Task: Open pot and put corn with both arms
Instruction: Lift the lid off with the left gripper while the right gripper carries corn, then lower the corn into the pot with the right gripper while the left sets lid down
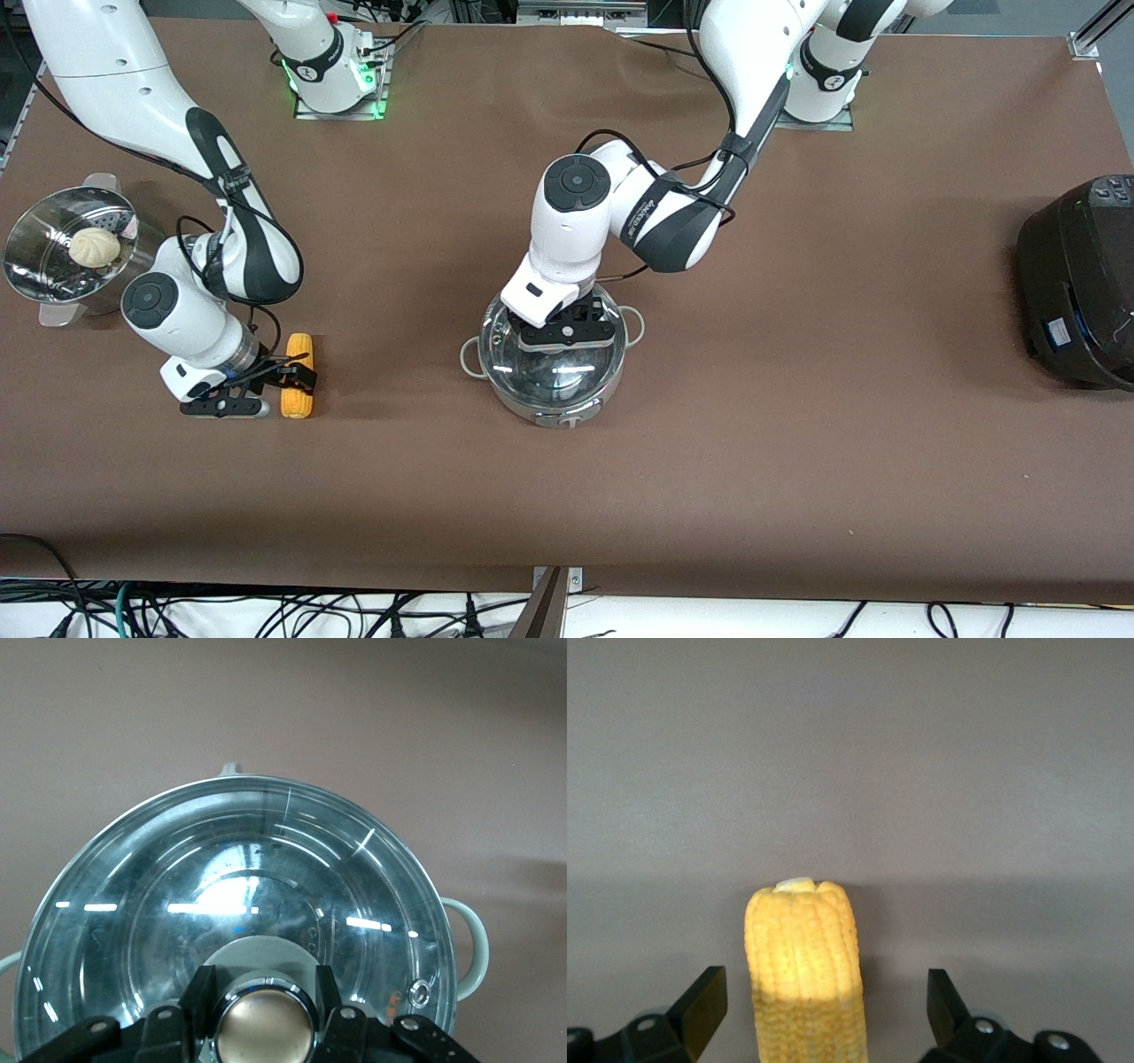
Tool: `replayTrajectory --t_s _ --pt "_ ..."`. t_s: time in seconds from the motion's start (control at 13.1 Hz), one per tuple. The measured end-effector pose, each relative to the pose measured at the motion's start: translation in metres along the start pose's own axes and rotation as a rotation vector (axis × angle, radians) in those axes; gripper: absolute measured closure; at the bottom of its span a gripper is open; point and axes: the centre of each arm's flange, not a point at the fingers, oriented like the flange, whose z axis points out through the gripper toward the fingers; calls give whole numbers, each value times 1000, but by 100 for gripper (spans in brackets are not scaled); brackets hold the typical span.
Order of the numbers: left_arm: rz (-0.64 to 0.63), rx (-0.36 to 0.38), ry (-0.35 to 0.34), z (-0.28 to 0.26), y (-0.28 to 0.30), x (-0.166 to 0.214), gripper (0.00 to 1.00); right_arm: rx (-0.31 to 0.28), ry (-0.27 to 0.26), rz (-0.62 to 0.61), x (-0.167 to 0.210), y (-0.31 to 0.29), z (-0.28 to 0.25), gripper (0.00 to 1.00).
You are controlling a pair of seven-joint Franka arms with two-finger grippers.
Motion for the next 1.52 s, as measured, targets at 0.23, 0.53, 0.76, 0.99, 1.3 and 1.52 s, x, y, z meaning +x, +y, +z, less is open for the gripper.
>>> replayTrajectory --t_s 0.23,0.53,0.76,0.99,1.3,1.52 --pt "-2 26 -21 -23 0 2 50 6 43 -1 -9 -1 12 9" --pt "27 90 -51 -115 -49 39 50 2 5 -6 -5 -4 -13 52" --pt "149 197 -167 -126 -127 77 50 20 -73 -14 10 -34 -103 55" --pt "280 332 -269 -80 -197 95 50 92 -124 119 15 -129 -205 63" --pt "372 340 -379 -23 -295 117 50 139 -107 275 -13 -283 -246 69" --pt "395 240 -409 15 -374 129 50 138 -70 328 -40 -378 -204 69"
